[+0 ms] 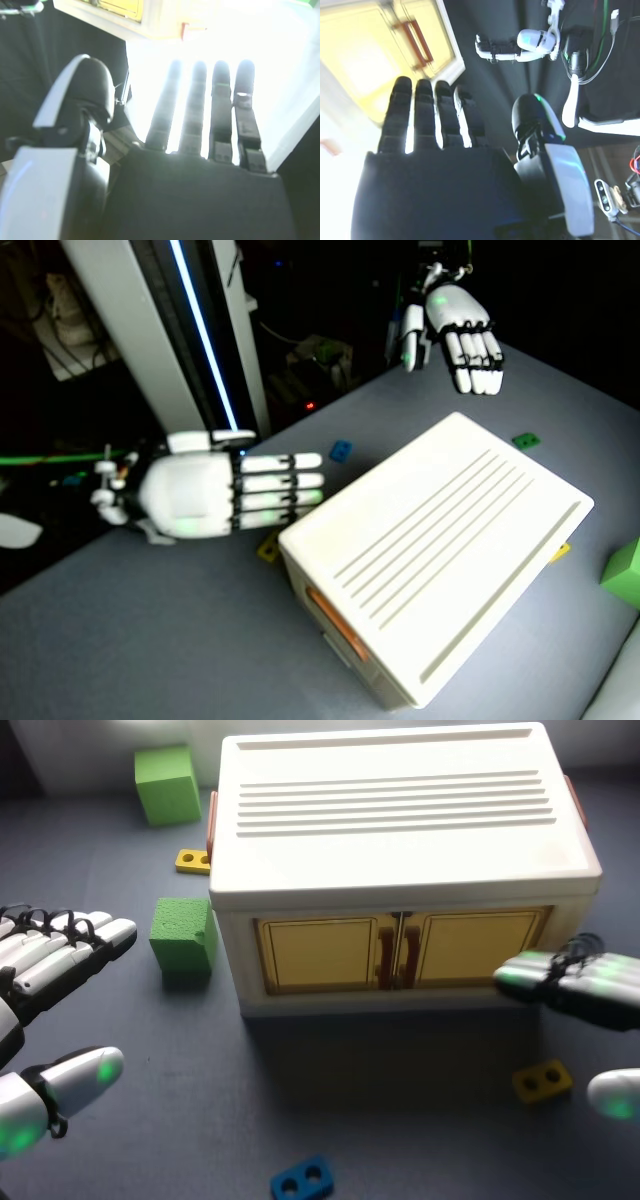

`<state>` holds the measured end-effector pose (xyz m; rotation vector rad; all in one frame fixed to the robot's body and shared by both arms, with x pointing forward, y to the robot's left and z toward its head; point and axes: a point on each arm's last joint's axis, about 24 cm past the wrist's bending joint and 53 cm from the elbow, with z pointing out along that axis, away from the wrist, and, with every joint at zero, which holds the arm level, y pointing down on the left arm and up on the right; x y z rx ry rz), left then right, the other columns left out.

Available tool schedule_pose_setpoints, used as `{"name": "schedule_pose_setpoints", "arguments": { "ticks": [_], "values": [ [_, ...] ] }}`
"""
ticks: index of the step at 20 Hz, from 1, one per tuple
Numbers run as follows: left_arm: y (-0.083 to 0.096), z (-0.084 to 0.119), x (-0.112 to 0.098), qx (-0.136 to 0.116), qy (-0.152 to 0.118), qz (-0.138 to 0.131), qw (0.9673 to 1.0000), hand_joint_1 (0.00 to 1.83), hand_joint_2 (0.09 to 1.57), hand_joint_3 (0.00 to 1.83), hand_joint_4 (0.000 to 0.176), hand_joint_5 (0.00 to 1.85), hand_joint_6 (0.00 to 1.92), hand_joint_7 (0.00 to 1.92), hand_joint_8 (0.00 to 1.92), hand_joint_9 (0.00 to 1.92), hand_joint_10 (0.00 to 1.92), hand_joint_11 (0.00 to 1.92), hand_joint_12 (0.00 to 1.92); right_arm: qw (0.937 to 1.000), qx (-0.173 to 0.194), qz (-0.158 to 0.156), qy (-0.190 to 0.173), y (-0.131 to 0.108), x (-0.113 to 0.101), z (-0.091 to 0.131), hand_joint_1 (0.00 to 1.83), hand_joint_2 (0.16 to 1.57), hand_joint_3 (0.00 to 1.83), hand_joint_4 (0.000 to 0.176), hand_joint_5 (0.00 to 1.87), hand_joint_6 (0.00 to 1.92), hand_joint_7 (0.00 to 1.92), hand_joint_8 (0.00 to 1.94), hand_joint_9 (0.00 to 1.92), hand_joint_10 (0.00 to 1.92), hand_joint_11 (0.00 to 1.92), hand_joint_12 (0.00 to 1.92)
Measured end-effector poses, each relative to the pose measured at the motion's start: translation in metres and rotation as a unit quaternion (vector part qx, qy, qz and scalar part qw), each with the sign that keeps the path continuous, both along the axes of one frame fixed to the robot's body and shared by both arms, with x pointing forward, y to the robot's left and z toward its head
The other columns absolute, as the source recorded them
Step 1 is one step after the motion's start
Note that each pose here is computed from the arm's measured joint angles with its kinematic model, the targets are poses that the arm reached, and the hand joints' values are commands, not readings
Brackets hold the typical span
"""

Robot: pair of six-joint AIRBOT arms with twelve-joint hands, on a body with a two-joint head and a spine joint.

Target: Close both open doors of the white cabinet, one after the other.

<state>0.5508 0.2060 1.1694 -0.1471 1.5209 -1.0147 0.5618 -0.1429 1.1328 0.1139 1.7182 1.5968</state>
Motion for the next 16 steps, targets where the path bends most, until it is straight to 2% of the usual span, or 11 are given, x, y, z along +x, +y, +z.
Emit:
{"name": "schedule_pose_setpoints", "arguments": {
  "ticks": [2,3,4,6,7,9,10,12,14,15,16],
  "values": [
    [0.001,-0.001,0.0,0.001,0.001,0.001,1.0,0.0,1.44,0.0,0.0,0.08,0.0,0.09,0.0,0.11,0.0,0.0,0.6,0.9995,0.001,-0.028,0.012,-0.018,0.005,-0.005,0.0,1.4,0.0,0.014,0.11,0.01,0.09,0.01,0.07,0.01,0.07,0.02],
    [0.003,-0.001,0.001,-0.001,0.001,0.007,1.0,0.0,1.44,0.0,0.0,0.08,0.0,0.09,0.0,0.11,0.0,0.0,0.6,0.9991,0.003,-0.041,0.013,-0.025,0.009,-0.005,0.0,1.4,0.0,0.014,0.11,0.01,0.09,0.01,0.07,0.01,0.07,0.02],
    [0.007,0.0,0.003,-0.005,-0.001,0.015,0.9999,0.0,1.45,0.0,0.0,0.08,0.0,0.08,0.0,0.11,0.0,0.0,0.6,0.9978,0.011,-0.064,0.013,-0.037,0.015,-0.002,0.0,1.38,0.0,0.0,0.15,0.01,0.12,0.0,0.1,0.01,0.11,0.01],
    [0.015,0.002,0.009,-0.028,-0.004,0.023,0.9993,0.0,1.49,0.01,0.0,0.06,0.0,0.05,0.0,0.09,0.0,0.0,0.46,0.9951,0.026,-0.094,-0.012,-0.054,0.025,0.016,0.0,1.33,0.0,0.0,0.17,0.01,0.13,0.01,0.12,0.01,0.14,0.02],
    [0.02,0.006,0.012,-0.038,-0.011,0.029,0.9988,0.0,1.49,0.0,0.0,0.01,0.0,0.01,0.0,0.01,0.0,0.0,0.06,0.9927,0.039,-0.108,-0.036,-0.063,0.029,0.031,0.0,1.34,0.0,0.0,0.15,0.0,0.11,0.0,0.09,0.0,0.11,0.0],
    [0.026,0.02,0.014,-0.053,-0.035,0.041,0.9972,0.0,1.5,0.0,0.0,0.0,0.0,0.0,0.0,0.0,0.0,0.0,0.0,0.9862,0.073,-0.129,-0.074,-0.074,0.031,0.054,0.0,1.39,0.01,0.0,0.22,0.01,0.18,0.01,0.16,0.01,0.17,0.02],
    [0.028,0.027,0.015,-0.059,-0.049,0.043,0.9962,0.0,1.48,0.0,0.007,0.0,0.0,0.0,0.0,0.0,0.0,0.0,0.0,0.9832,0.087,-0.135,-0.086,-0.078,0.03,0.063,0.0,1.42,0.01,0.0,0.22,0.0,0.18,0.0,0.16,0.0,0.17,0.01],
    [0.031,0.043,0.017,-0.077,-0.075,0.047,0.9931,0.04,1.47,0.0,0.0,0.0,0.0,0.0,0.0,0.0,0.0,0.0,0.0,0.9749,0.121,-0.148,-0.115,-0.087,0.028,0.082,0.0,1.4,0.0,0.0,0.23,0.0,0.19,0.01,0.2,0.01,0.23,0.03],
    [0.032,0.052,0.02,-0.084,-0.091,0.046,0.9912,0.01,1.46,0.0,0.0,0.0,0.0,0.0,0.0,0.0,0.0,0.0,0.0,0.9704,0.131,-0.157,-0.13,-0.094,0.028,0.093,0.01,1.41,0.01,0.0,0.22,0.0,0.19,0.0,0.19,0.01,0.23,0.03],
    [0.033,0.056,0.021,-0.092,-0.095,0.045,0.9903,0.1,1.42,0.0,0.0,0.0,0.0,0.0,0.0,0.0,0.0,0.02,0.01,0.9672,0.134,-0.163,-0.141,-0.096,0.031,0.099,0.11,1.4,0.0,0.001,0.25,0.01,0.21,0.01,0.19,0.01,0.2,0.02],
    [0.032,0.056,0.022,-0.098,-0.094,0.041,0.9899,0.15,1.46,0.01,0.0,0.0,0.0,0.0,0.0,0.0,0.0,0.04,0.02,0.9654,0.139,-0.165,-0.147,-0.095,0.031,0.104,0.14,1.39,0.0,0.015,0.24,0.0,0.2,0.0,0.17,0.0,0.18,0.01]
  ]
}}
